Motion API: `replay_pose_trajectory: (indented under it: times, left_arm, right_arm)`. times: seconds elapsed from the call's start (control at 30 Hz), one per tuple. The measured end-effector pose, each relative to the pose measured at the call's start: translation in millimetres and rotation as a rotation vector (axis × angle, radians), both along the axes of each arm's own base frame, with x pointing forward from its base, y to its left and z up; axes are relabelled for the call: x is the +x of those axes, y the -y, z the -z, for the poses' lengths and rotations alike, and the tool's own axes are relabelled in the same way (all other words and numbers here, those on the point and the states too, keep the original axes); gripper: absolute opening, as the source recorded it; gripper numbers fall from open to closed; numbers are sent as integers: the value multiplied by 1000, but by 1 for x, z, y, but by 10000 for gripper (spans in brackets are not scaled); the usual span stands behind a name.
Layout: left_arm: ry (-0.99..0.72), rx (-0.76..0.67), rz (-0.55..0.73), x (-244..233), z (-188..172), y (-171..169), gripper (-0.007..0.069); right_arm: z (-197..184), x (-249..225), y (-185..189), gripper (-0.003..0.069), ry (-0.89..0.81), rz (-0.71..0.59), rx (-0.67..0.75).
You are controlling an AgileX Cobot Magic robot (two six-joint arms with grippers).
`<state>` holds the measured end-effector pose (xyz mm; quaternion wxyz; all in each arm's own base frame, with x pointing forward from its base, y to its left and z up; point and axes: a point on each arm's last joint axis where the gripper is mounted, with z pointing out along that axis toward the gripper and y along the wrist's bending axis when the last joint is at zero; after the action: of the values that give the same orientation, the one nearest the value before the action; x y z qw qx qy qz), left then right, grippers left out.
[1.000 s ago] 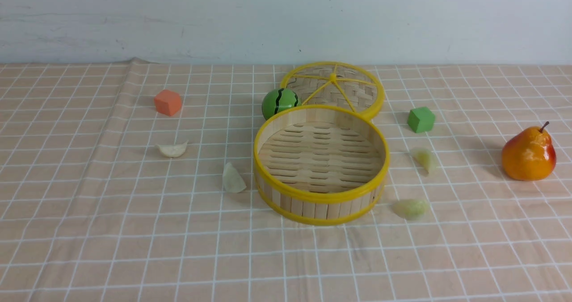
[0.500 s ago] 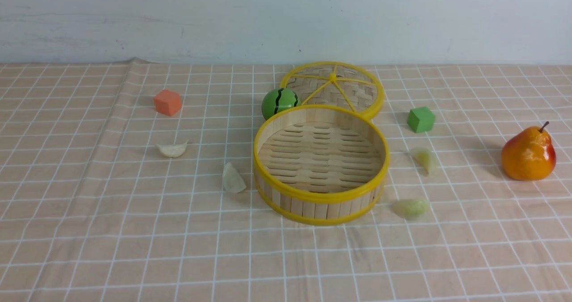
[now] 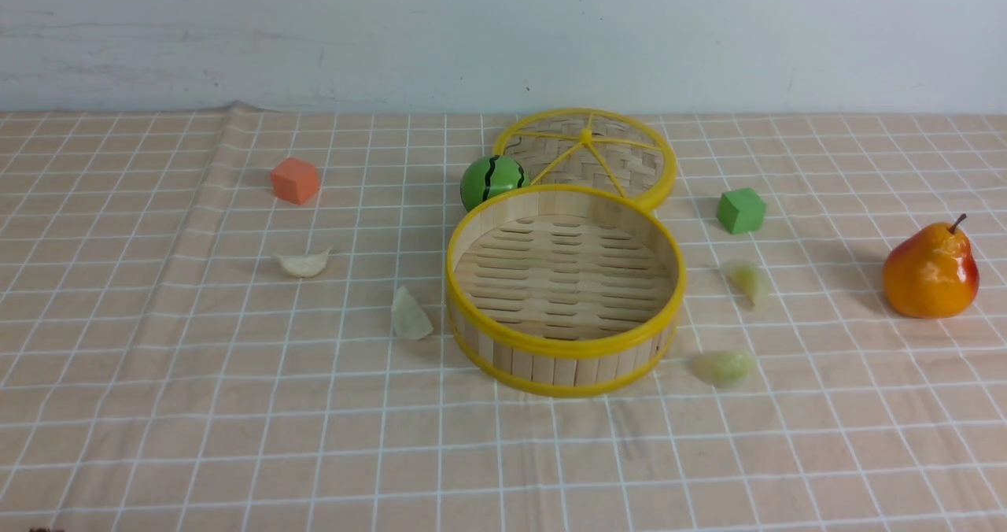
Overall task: Put the dumplings into the steamer on the table with the brown tablecloth.
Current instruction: 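Reach for and grasp a dumpling on the table with the left gripper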
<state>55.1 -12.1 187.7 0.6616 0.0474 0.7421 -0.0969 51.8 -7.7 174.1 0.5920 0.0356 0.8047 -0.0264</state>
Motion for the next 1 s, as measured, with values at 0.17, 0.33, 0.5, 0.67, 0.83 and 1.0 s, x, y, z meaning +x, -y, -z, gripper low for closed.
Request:
replay_pose_trajectory:
  times: [0.17,0.33,0.5,0.67,0.83,1.0]
  left_arm:
    - [181,-33,-10,0,-17,-1,41]
    - [311,-59,-18,-1,-29,-2,48]
    - [399,-87,-22,-3,-37,-3,55]
    - [402,-218,-11,-4,-39,-3,57]
    - [367,-552,20,-5,-42,-5,57]
    - [324,-727,49,0,-56,-3,57]
  right_arm:
    - [0,0,0,239,0,0,0]
    - [-3,1,1,239,40,-7,-61]
    - [-24,5,-4,239,279,-85,-262]
    - [-46,1,-22,239,548,-260,-561]
    - [-61,-16,-52,239,864,-541,-692]
    - [-69,-35,-69,239,1092,-735,-628]
